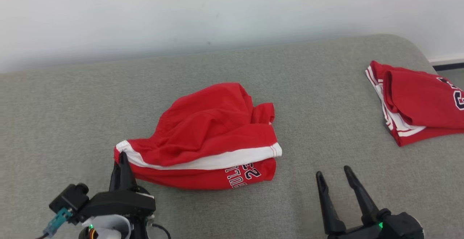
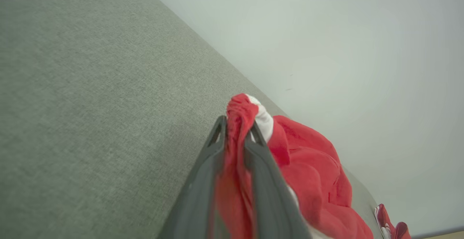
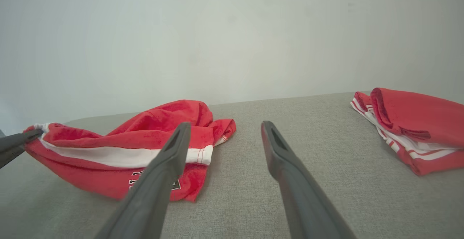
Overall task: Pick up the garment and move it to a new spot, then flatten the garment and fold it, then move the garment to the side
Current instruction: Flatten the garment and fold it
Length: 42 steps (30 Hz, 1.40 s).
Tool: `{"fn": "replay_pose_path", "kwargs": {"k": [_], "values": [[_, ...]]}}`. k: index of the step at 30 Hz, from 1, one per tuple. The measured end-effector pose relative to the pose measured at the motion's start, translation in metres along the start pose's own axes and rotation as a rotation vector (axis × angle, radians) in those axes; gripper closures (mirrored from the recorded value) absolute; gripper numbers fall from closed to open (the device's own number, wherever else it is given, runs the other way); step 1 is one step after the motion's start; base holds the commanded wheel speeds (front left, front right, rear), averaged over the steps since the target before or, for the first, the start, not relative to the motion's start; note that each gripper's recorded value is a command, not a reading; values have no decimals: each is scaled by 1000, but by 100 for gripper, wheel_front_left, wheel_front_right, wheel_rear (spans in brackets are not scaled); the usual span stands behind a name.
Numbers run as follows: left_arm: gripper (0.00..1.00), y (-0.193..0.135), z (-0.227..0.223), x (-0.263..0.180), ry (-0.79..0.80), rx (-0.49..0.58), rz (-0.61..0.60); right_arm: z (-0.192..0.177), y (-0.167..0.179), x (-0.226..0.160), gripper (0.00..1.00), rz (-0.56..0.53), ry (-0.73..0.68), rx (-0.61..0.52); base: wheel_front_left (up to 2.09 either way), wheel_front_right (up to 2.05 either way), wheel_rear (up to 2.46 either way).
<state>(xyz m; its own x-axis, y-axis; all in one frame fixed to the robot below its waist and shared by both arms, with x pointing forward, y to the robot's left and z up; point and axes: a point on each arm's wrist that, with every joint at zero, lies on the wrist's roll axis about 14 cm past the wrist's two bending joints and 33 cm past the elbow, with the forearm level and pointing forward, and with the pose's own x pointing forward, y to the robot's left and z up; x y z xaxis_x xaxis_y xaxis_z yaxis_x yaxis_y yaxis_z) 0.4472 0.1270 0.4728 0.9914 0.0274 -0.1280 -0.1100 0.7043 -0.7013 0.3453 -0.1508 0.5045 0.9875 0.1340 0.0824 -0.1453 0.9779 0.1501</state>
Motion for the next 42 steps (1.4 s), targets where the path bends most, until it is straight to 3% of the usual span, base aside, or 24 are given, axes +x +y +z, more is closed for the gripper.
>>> {"fn": "replay_pose_path", "kwargs": {"k": [1,2,17,22,33,34,35,36,39,42], "values": [[3,3,1,-3,-2,1,6,-1,3,0,0,11,3,3,0,0,0],[0,5,3,-5,-7,6,8,-2,6,0,0,22,7,6,0,0,0],[0,4,43,-51,-157,418,-129,-46,34,31,0,149,148,89,0,0,0],[0,0,47,-66,-178,497,-159,-68,35,43,0,154,222,121,0,0,0],[0,9,44,-82,-168,535,-137,-94,45,69,0,160,309,200,0,0,0],[0,10,44,-82,-167,535,-133,-95,47,70,4,168,314,197,0,0,0],[0,11,44,-83,-167,537,-129,-96,48,71,26,173,317,196,0,0,0],[0,12,44,-83,-165,537,-127,-96,48,73,55,173,319,198,0,0,0],[0,14,40,-83,-153,546,-124,-98,49,74,100,177,324,198,0,0,0],[0,15,36,-82,-139,548,-126,-96,48,74,100,191,320,171,0,0,0]]}}
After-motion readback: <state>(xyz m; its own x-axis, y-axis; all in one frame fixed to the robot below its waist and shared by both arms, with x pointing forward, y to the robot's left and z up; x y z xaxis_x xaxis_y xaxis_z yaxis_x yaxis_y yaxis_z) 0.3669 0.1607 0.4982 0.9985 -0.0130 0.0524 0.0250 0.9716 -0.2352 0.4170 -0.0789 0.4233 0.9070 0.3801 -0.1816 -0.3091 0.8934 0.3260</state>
